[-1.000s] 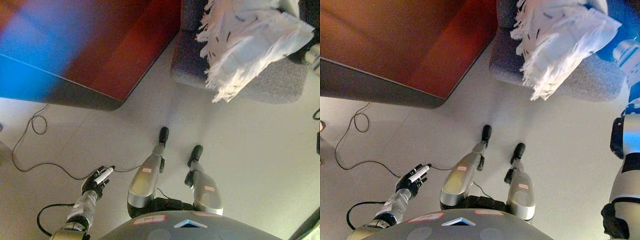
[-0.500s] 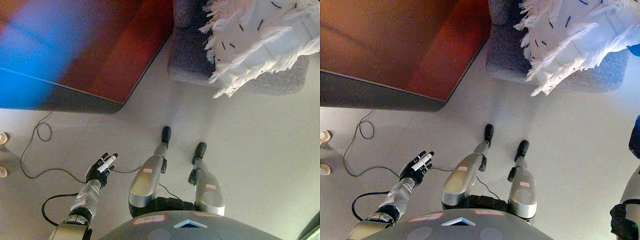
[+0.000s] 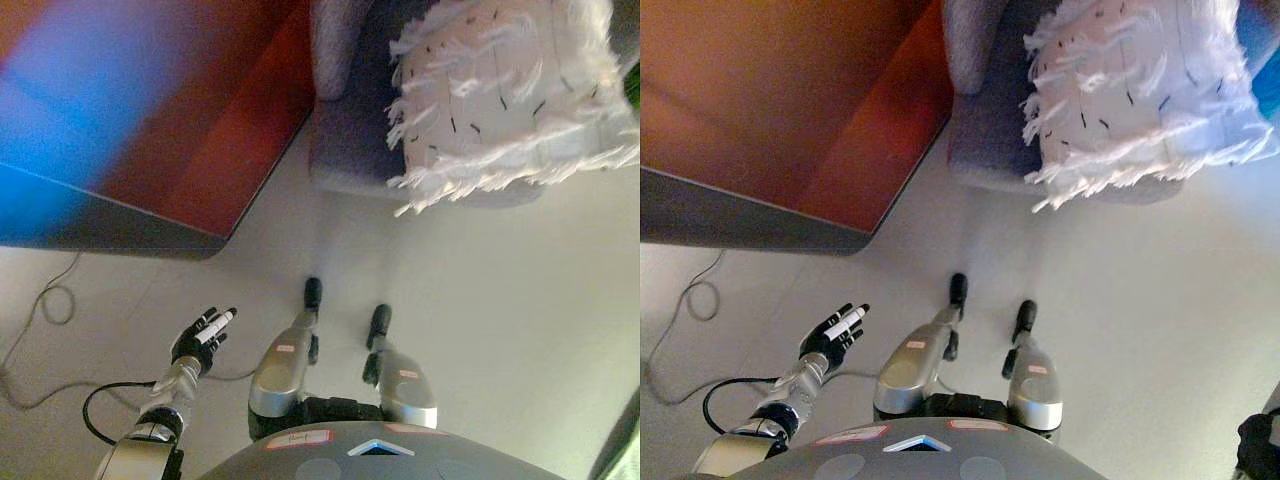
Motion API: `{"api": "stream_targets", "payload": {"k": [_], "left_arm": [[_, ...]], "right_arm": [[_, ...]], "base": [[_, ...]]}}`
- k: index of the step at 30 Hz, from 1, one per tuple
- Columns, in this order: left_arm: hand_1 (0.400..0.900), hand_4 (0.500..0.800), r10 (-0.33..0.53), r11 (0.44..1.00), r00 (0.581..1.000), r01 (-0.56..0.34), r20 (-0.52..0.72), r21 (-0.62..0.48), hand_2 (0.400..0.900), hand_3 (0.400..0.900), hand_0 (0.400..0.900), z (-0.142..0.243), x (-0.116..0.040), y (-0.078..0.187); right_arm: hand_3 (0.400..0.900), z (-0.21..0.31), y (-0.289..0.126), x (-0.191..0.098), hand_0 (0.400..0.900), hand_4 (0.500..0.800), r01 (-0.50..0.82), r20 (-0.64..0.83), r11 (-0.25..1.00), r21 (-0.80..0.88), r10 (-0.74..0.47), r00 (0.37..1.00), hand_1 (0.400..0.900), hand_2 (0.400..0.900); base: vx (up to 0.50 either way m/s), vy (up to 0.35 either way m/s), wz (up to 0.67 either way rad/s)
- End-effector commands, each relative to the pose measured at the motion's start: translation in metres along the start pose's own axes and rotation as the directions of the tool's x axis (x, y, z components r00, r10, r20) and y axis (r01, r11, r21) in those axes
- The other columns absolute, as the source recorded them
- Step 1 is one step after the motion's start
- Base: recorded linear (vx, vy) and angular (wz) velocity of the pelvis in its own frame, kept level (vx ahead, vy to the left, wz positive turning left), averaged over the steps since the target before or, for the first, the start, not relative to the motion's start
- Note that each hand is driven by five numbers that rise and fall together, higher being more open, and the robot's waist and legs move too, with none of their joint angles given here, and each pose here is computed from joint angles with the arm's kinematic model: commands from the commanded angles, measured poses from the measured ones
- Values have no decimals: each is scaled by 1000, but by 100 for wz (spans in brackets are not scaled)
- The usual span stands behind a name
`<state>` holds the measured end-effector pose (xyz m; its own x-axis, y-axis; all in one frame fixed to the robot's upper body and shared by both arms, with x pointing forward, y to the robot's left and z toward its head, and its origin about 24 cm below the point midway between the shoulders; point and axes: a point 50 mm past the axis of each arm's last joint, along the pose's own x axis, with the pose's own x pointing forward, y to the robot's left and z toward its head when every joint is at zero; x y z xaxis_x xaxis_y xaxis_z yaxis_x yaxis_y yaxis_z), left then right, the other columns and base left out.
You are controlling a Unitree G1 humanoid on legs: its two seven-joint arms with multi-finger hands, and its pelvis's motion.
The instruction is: Pick up the pillow and put it on the sofa.
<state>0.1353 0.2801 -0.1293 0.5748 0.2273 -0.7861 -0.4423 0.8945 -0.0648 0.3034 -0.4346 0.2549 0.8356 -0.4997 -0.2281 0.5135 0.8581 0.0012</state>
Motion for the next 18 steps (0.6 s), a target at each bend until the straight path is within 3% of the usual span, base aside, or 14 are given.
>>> {"api": "stream_targets", "payload": {"k": [1, 9, 18], "left_arm": [[900, 800, 136, 984, 983, -119, -125, 134, 900, 900, 900, -30, -17, 44], [900, 800, 201, 971, 965, -173, -168, 166, 900, 900, 900, -41, -24, 58], [900, 800, 193, 972, 967, -165, -168, 169, 900, 900, 900, -37, -21, 54]], "right_arm": [[900, 25, -49, -24, 900, 800, 140, 88, 973, -184, -126, 988, 900, 900], [900, 24, -67, -34, 900, 800, 163, 58, 955, -249, -154, 986, 900, 900], [900, -6, -86, -36, 900, 800, 110, -78, 940, -324, -142, 987, 900, 900]], "base": [[111, -20, -20], [27, -2, -16], [-48, 20, -10]]}}
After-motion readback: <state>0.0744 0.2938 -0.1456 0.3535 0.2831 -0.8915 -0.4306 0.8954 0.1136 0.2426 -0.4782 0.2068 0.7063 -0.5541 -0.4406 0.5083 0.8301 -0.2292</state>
